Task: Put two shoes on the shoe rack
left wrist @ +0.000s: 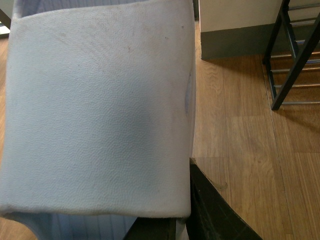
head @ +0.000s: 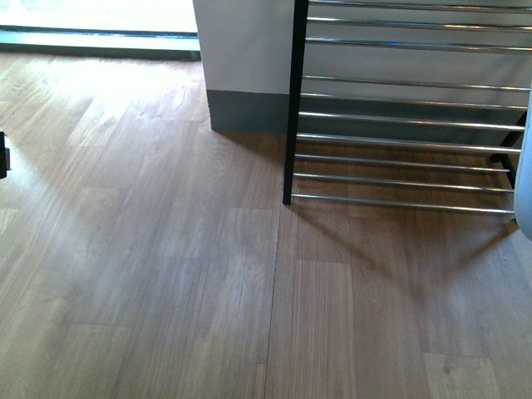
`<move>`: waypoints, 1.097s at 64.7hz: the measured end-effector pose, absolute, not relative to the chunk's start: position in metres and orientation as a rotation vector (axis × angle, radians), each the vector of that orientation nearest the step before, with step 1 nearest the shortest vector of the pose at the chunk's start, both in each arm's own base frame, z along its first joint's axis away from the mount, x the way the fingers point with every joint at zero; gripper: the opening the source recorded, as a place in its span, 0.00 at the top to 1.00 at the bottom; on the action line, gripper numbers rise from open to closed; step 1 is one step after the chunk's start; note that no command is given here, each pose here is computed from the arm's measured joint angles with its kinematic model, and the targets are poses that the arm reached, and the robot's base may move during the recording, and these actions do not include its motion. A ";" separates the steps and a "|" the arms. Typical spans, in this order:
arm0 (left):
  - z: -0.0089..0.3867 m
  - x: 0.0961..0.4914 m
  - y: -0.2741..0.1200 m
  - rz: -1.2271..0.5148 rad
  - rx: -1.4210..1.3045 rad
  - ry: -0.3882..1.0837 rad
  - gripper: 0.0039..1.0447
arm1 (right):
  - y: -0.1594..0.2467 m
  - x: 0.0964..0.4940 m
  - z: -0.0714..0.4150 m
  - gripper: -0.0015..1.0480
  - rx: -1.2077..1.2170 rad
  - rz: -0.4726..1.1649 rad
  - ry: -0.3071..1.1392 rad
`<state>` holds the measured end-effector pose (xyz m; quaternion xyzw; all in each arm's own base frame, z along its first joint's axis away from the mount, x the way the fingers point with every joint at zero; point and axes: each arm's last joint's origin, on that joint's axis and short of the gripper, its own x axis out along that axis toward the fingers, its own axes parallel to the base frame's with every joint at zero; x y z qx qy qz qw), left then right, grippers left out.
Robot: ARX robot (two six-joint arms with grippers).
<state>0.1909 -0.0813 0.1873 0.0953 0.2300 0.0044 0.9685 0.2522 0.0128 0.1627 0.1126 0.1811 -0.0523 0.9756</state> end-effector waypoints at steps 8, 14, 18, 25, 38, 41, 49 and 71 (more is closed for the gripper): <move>0.187 0.191 -0.081 0.009 0.193 0.467 0.98 | 0.013 0.252 0.162 0.99 0.227 -0.107 0.366; 0.187 0.191 -0.081 0.009 0.193 0.466 0.98 | 0.013 0.252 0.162 0.99 0.227 -0.104 0.367; 0.187 0.191 -0.081 0.009 0.193 0.466 0.98 | 0.013 0.252 0.162 0.99 0.227 -0.105 0.366; 0.187 0.191 -0.081 0.009 0.193 0.466 0.98 | 0.013 0.252 0.162 0.99 0.227 -0.105 0.366; 0.187 0.191 -0.081 0.009 0.193 0.466 0.98 | 0.013 0.252 0.162 0.99 0.227 -0.104 0.367; 0.187 0.191 -0.081 0.009 0.193 0.466 0.98 | 0.013 0.252 0.162 0.99 0.227 -0.105 0.366; 0.187 0.191 -0.081 0.009 0.193 0.466 0.98 | 0.013 0.252 0.162 0.99 0.227 -0.104 0.367; 0.187 0.191 -0.081 0.010 0.193 0.466 0.98 | 0.013 0.252 0.163 0.99 0.228 -0.104 0.365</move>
